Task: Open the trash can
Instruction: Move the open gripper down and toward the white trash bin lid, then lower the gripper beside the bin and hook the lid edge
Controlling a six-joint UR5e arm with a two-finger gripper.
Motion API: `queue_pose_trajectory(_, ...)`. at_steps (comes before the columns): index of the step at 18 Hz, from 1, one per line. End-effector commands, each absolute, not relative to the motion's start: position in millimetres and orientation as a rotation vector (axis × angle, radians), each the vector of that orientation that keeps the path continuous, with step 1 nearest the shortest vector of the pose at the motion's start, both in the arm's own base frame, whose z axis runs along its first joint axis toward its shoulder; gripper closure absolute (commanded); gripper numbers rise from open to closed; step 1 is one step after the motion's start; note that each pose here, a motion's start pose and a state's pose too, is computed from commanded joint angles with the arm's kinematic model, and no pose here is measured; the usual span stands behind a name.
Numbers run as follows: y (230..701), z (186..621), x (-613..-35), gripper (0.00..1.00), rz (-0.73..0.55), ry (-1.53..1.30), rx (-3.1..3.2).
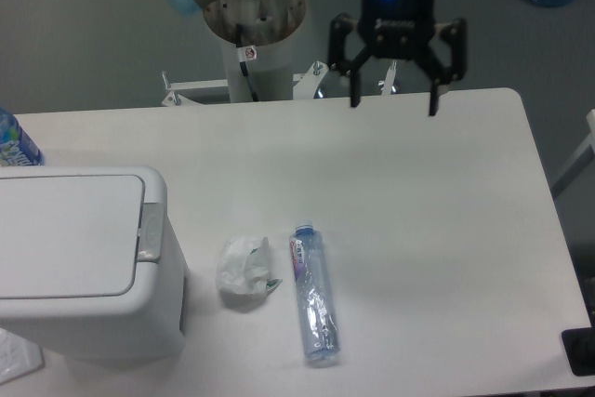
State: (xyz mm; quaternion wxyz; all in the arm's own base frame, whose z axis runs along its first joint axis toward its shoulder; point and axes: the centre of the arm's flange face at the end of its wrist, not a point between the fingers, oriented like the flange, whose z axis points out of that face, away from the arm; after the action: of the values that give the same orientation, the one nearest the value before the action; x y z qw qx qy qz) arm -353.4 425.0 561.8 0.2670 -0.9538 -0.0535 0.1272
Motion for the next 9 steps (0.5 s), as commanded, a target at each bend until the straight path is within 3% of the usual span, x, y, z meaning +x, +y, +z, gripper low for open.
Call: queue_pose_trajectory(9, 510, 537, -298, 0.00, 0.248, -0.207, -2.475)
